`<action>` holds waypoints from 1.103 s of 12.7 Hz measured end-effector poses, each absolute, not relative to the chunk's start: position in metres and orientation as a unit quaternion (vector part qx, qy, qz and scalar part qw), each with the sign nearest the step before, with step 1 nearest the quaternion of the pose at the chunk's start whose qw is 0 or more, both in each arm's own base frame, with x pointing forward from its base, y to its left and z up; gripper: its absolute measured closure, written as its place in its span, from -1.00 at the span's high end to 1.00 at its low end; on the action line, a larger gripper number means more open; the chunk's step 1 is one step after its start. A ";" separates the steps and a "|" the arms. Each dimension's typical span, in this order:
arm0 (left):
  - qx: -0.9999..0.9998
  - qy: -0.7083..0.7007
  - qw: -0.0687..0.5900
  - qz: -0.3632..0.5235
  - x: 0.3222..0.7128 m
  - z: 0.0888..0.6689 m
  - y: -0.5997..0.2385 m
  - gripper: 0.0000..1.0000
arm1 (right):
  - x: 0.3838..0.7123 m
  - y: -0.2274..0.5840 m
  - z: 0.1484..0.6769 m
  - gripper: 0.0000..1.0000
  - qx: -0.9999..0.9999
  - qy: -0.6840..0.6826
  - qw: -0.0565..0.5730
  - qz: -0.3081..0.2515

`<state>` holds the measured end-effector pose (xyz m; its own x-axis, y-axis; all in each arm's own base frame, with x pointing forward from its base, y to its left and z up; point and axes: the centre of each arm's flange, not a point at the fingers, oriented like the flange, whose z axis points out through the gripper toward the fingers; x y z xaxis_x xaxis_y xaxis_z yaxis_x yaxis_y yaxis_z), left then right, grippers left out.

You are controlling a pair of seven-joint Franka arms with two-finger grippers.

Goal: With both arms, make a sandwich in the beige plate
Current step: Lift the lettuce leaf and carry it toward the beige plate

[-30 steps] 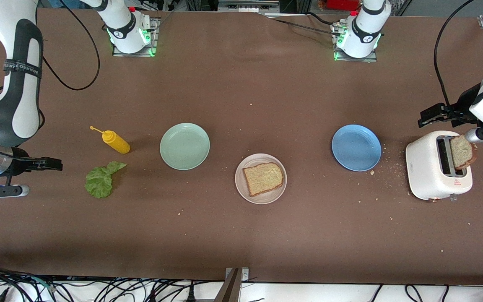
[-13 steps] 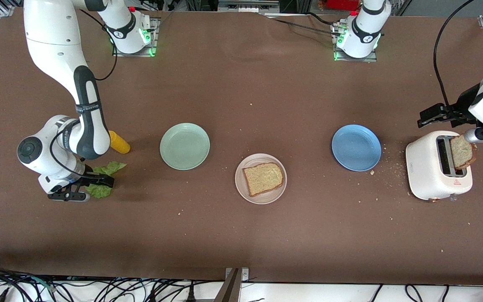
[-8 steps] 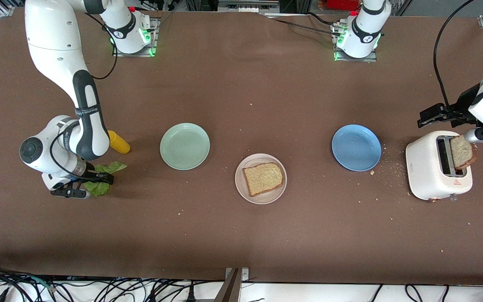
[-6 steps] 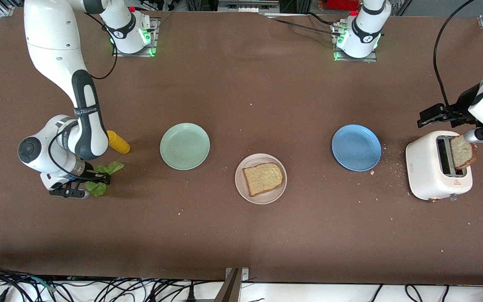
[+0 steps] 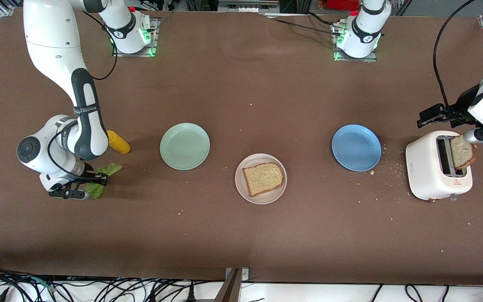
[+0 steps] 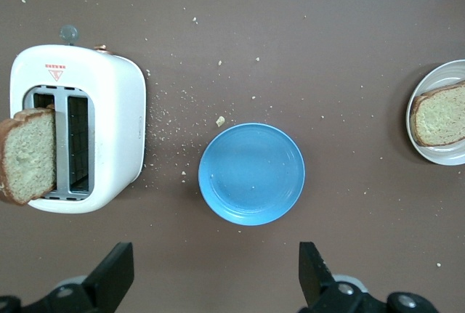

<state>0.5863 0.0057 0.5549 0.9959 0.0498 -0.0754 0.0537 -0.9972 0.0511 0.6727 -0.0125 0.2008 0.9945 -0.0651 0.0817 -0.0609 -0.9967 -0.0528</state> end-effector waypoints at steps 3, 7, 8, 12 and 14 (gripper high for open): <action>0.999 0.026 0.027 -0.037 0.586 0.555 0.006 1.00 | 0.697 0.003 0.253 -0.93 -0.998 0.013 0.050 -0.042; 0.999 0.026 0.027 -0.037 0.587 0.554 0.006 1.00 | 0.722 0.034 0.328 -0.93 -0.996 0.027 0.077 -0.033; 0.999 0.026 0.027 -0.038 0.587 0.554 0.006 1.00 | 0.725 0.053 0.341 -0.93 -0.996 0.043 0.076 -0.031; 0.999 0.026 0.027 -0.038 0.587 0.554 0.006 1.00 | 0.712 0.188 0.357 -0.93 -0.985 0.151 0.081 -0.018; 0.999 0.026 0.027 -0.038 0.587 0.554 0.005 1.00 | 0.700 0.258 0.355 -0.93 -0.974 0.210 0.082 -0.019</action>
